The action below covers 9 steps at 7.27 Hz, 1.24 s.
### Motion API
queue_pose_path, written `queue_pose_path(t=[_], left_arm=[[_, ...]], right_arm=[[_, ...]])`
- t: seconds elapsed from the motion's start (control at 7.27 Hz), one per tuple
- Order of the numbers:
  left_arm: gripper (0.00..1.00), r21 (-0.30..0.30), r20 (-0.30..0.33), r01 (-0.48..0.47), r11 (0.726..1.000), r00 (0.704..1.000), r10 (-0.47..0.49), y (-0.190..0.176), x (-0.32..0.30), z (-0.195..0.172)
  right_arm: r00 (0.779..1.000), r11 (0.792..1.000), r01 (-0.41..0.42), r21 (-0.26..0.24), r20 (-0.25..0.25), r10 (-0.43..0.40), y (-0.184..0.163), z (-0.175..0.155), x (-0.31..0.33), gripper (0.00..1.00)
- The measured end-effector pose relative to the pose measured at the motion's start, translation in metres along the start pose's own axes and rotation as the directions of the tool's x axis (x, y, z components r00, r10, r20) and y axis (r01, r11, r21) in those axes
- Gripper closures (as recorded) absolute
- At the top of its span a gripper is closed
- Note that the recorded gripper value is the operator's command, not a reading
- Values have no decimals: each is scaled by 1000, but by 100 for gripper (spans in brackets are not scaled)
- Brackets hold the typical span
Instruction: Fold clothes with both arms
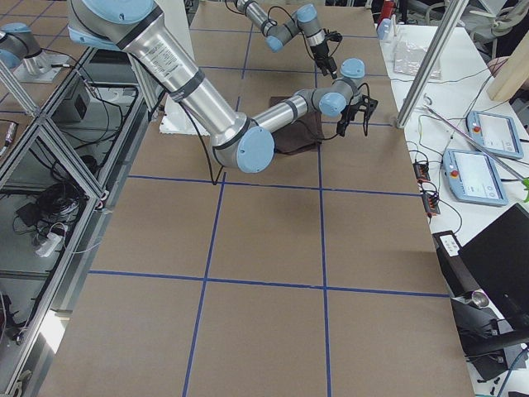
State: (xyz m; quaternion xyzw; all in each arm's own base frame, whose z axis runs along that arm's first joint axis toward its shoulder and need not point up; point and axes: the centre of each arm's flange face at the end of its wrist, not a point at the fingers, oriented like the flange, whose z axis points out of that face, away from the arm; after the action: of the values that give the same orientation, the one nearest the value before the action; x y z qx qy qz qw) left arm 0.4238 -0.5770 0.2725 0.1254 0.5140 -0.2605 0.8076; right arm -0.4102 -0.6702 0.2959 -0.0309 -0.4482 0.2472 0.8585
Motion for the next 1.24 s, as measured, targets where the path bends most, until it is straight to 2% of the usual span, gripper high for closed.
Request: queue_pose_path(t=[0.14,0.27,0.41,0.55,0.69,0.82,0.96,1.1,1.24], left_arm=[[0,-30,24,-174,984,984,174,-25,-47,-16],[0,-62,53,-357,932,931,360,-60,-101,-32],[0,-93,77,-505,858,855,512,-103,-154,-51],[0,-121,90,-602,789,785,613,-152,-202,-76],[0,-146,93,-661,736,732,675,-204,-247,-112],[0,-180,105,-699,692,686,720,-253,-293,-157],[0,-233,125,-719,655,646,753,-288,-331,-195],[0,-290,138,-709,643,633,761,-304,-371,-219],[0,-336,144,-679,653,648,748,-303,-409,-227]], right_arm=[[996,996,92,0,-23,-92,-19,-1,56,0],[973,974,225,0,-61,-225,-45,-3,120,0],[939,943,333,-8,-89,-332,-78,-18,182,0],[917,921,389,-29,-83,-390,-114,-49,245,0],[908,908,414,-56,-46,-417,-136,-90,311,0],[897,895,439,-81,-14,-441,-130,-127,372,0],[878,875,473,-106,-21,-478,-111,-150,407,0],[854,852,508,-128,-55,-517,-95,-166,429,0],[836,839,525,-143,-96,-540,-86,-177,450,0]])
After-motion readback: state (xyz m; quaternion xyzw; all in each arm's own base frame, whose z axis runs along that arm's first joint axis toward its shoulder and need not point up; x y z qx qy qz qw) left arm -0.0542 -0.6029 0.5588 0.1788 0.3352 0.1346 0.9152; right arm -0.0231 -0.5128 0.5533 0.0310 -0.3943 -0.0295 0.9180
